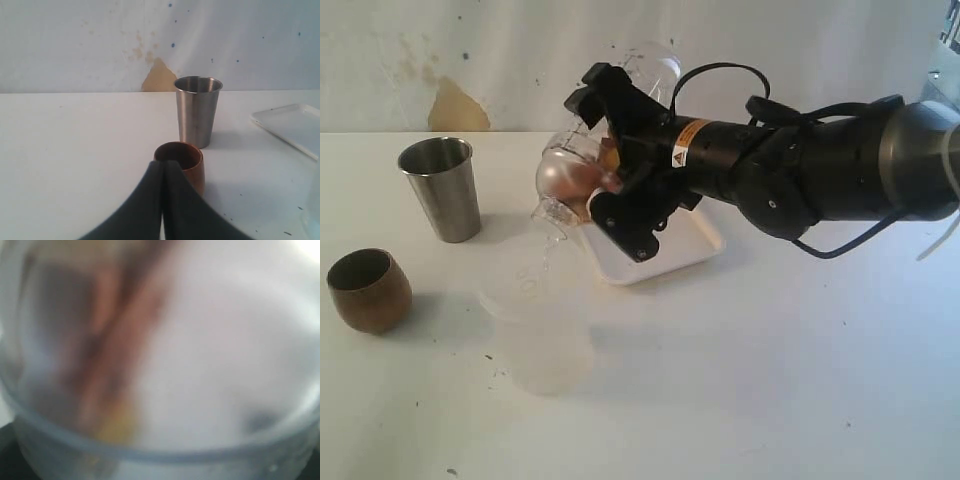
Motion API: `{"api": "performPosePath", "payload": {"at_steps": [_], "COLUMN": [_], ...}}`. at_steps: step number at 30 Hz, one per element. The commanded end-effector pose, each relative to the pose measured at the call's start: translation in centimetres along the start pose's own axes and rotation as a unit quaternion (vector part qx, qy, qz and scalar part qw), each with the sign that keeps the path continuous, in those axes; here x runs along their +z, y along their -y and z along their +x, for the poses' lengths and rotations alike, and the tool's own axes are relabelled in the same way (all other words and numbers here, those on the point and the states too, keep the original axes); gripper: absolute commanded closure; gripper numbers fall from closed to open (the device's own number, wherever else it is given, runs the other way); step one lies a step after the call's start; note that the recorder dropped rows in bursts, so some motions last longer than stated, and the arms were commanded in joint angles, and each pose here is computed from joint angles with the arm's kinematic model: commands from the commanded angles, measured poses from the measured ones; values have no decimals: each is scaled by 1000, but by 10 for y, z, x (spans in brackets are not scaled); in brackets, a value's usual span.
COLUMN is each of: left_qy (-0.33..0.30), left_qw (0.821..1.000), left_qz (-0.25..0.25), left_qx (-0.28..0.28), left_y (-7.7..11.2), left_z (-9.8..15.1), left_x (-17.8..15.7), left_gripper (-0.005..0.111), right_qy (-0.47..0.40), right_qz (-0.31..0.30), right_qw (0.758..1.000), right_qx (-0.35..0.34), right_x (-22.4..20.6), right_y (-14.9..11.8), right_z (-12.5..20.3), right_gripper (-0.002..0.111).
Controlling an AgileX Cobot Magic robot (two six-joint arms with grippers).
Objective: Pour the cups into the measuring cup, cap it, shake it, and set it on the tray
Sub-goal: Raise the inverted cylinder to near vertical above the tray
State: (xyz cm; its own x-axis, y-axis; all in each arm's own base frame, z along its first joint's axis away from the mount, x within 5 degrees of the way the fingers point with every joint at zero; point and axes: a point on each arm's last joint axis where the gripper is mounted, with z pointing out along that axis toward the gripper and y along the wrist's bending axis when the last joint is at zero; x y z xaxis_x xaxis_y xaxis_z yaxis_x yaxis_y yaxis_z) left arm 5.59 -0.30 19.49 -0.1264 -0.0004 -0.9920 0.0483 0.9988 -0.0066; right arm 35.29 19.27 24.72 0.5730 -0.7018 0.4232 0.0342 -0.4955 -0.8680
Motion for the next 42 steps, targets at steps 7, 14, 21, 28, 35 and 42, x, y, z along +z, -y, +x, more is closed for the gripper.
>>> {"api": "performPosePath", "payload": {"at_steps": [7,14,21,28,35,42], "left_qy": [6,6,6,6,6,6], "left_qw": [1000,1000,1000,1000,1000,1000], "left_qz": [1,1,1,1,1,1], "left_qx": [-4,-4,-4,-4,-4,-4], "left_y": [0,0,0,0,0,0], "left_z": [0,0,0,0,0,0], "left_x": [0,0,0,0,0,0], "left_gripper": [107,107,107,107,107,107], "right_qy": [-15,-14,-17,-20,-23,-21], "right_qz": [40,40,56,65,64,65], "right_qw": [998,998,996,994,989,992], "right_qx": [-45,-53,-61,-84,-132,-109], "right_x": [-3,-3,-3,-3,-3,-3], "right_y": [14,14,17,19,19,19], "right_z": [4,4,5,5,5,4], "right_gripper": [108,108,108,108,108,108]}}
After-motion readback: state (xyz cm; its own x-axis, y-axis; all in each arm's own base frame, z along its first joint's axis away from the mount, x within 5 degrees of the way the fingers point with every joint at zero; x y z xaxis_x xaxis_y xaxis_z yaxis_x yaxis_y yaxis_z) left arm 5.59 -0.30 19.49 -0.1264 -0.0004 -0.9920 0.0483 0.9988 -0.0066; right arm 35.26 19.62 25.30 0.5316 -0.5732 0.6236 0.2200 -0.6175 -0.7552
